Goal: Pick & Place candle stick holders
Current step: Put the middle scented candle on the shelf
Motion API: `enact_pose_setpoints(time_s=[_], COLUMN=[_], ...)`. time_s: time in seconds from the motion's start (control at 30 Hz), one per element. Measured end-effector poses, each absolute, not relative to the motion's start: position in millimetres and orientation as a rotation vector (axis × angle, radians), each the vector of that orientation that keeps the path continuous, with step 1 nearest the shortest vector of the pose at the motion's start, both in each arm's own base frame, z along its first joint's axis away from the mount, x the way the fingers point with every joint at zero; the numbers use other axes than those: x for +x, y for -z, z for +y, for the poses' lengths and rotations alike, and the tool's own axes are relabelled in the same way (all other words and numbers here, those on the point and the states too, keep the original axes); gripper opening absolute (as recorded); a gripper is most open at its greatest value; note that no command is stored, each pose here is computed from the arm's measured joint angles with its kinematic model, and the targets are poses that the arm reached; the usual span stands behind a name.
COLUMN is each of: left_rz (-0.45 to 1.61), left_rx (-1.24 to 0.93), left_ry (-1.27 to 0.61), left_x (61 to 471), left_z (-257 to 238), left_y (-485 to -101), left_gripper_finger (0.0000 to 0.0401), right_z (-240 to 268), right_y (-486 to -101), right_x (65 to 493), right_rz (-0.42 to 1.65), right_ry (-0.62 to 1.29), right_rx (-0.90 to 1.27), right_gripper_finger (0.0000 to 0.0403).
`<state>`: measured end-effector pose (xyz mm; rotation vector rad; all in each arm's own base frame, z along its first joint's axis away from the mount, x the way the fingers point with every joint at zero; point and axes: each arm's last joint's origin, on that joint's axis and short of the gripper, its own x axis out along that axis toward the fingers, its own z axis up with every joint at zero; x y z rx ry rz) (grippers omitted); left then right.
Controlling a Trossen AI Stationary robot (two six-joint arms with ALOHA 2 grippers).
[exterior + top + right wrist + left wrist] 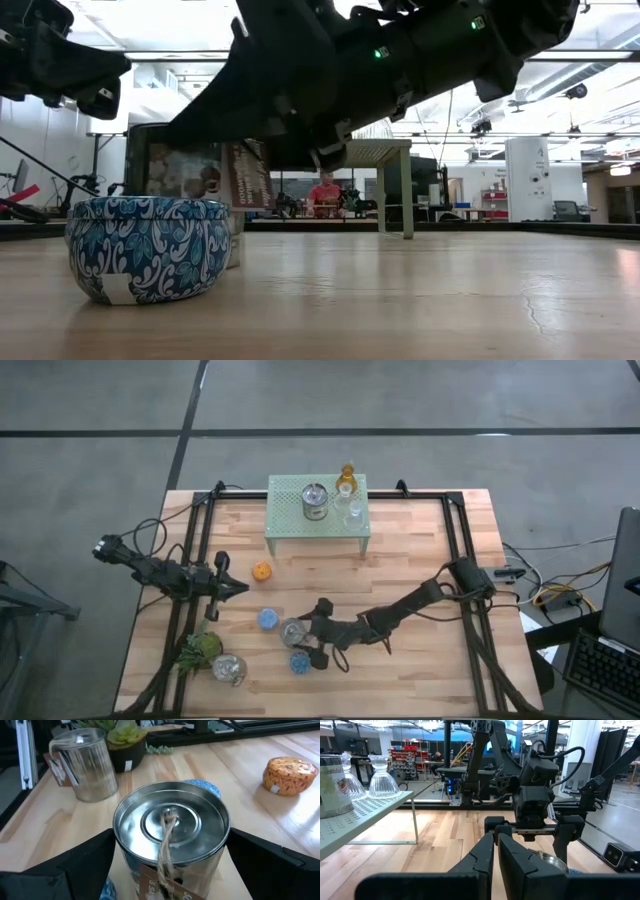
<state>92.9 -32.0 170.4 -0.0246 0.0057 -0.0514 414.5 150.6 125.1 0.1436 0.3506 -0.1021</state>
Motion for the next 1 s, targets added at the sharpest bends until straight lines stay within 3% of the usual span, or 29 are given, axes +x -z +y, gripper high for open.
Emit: enact_pose_setpoints(time_s=[0.43, 0.7, 1.0], left_rz=[0.007, 0.008, 0.009], left_rx=[-0.024, -0.024, -0.023], left_ry=[0.051, 0.051, 0.051], left_x=[92.9, 93.0, 93.0], left_z=[-32.0, -32.0, -32.1], left_y=[-170.3, -170.2, -170.2], left_gripper_finger=[0.003, 0.003, 0.003], right_z=[151.0, 148.8, 149.5], right_y=[-122.9, -99.9, -105.6], right_x=[434.3, 450.8, 451.2], right_rz=[0.257, 0.29, 0.323], right_ry=[0.089, 0.098, 0.083], right_rx=[0.096, 0.09, 0.081], right_gripper_finger=[0.0366, 0.0366, 0.0362])
